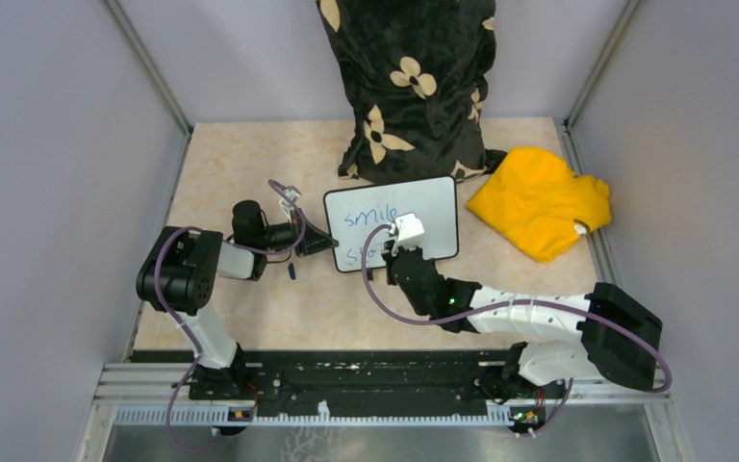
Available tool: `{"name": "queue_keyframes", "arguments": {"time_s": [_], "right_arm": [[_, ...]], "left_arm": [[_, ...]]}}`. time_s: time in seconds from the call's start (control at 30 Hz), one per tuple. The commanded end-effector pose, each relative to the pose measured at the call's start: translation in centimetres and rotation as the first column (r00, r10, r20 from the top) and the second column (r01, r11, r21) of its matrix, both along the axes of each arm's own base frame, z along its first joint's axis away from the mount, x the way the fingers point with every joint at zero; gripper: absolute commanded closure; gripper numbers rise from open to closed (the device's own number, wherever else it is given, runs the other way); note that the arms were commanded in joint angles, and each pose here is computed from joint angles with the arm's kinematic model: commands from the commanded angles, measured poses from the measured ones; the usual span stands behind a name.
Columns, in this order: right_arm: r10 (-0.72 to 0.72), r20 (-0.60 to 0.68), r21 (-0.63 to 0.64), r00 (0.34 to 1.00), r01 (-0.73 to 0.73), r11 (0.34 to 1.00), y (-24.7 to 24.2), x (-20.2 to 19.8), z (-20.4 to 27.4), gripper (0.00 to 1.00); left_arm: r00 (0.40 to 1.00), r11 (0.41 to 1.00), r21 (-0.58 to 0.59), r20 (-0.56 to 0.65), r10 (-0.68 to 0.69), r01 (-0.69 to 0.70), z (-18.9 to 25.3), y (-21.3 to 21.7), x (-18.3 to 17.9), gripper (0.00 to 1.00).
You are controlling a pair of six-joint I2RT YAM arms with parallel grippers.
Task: Write a sentence on the whiteboard
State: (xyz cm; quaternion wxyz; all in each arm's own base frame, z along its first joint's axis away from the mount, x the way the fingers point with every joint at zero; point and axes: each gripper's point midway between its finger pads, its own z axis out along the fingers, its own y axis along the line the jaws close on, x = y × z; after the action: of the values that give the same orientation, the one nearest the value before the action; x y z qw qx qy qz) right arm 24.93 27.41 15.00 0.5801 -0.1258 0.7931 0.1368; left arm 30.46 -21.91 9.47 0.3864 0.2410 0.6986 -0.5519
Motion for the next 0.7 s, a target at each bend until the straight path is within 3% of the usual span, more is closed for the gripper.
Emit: {"name": "queue_keyframes", "arguments": {"time_s": [0.0,0.67], "right_arm": [[-0.031,0.014,0.033,0.999,0.03,0.999,0.1,0.8,0.6,1.0],[-0.047,-0.041,0.001,0.998,0.047,0.999,-1.5,-0.1,-1.8,1.0]], "left_arm": [[0.999,1.0,0.011,-0.052,-0.013,0.014,-1.1,-0.3,-0.4,1.0],[0.998,1.0,0.012,-0.056,-0.013,0.014,-1.1,-0.3,-0.3,1.0]]}}
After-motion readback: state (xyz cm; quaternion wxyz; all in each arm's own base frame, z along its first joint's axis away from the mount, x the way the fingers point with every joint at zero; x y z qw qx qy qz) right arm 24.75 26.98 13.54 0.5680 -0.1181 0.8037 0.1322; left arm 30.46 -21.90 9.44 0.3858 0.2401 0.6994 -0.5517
